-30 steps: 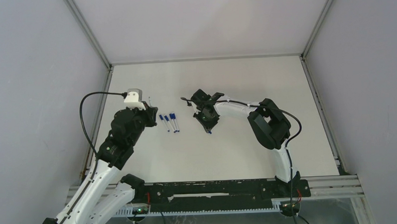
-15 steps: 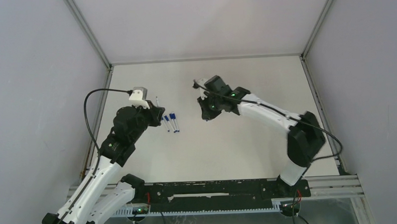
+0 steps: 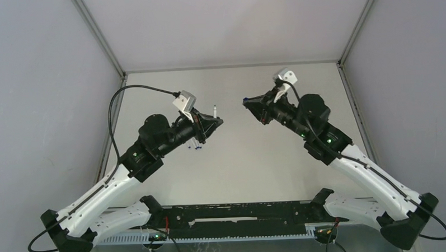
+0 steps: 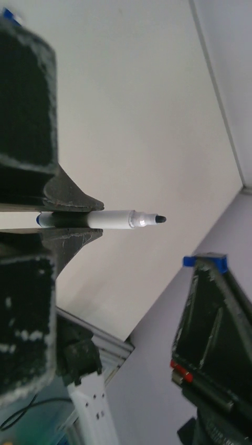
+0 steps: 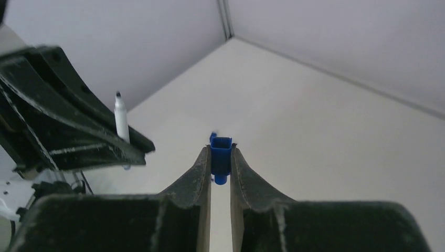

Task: Insert the pens into the pen caps
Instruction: Insert the pen cap onto the pen.

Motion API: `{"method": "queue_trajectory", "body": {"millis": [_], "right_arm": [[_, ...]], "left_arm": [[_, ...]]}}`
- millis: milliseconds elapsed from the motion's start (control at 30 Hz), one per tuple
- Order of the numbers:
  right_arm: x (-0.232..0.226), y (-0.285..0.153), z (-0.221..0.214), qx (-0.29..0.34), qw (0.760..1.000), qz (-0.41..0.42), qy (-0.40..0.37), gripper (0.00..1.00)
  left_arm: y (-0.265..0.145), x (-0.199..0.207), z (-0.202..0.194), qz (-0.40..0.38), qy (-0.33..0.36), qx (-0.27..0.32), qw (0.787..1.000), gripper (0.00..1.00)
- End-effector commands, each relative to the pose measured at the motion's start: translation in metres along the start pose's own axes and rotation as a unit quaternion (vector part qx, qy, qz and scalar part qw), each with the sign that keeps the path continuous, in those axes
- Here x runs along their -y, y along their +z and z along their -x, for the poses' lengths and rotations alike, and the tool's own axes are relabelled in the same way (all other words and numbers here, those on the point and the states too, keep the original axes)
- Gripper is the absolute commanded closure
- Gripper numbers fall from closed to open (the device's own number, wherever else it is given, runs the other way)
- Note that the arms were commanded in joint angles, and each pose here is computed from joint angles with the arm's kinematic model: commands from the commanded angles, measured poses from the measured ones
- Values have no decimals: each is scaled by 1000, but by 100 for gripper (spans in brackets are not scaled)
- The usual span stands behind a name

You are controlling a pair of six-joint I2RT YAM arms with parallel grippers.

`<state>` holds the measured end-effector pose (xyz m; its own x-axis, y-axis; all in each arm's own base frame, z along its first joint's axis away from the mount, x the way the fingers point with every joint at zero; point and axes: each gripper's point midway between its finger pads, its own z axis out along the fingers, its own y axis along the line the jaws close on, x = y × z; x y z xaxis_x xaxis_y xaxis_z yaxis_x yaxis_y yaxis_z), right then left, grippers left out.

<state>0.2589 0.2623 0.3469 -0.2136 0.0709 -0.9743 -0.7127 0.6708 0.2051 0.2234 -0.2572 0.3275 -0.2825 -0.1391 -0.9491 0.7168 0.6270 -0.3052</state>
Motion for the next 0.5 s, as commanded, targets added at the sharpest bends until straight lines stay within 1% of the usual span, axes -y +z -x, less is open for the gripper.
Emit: {"method": "queue_trajectory", "body": {"millis": [0,200,400,467], "right_arm": [[-7,-29,81,159,987,4,7,100],[-26,-60,104,214,975,51,27,100],[-41,-77,112,234,966,93,49,100],[-47,-83,116,241,963,108,45,100]], "left_arm": [[2,53,60,-90,25,90,992,100],[7,82,62,-154,36,81,984,100],[2,100,59,-207,53,70,974,100],[1,106,57,-226,58,66,970,100]]}}
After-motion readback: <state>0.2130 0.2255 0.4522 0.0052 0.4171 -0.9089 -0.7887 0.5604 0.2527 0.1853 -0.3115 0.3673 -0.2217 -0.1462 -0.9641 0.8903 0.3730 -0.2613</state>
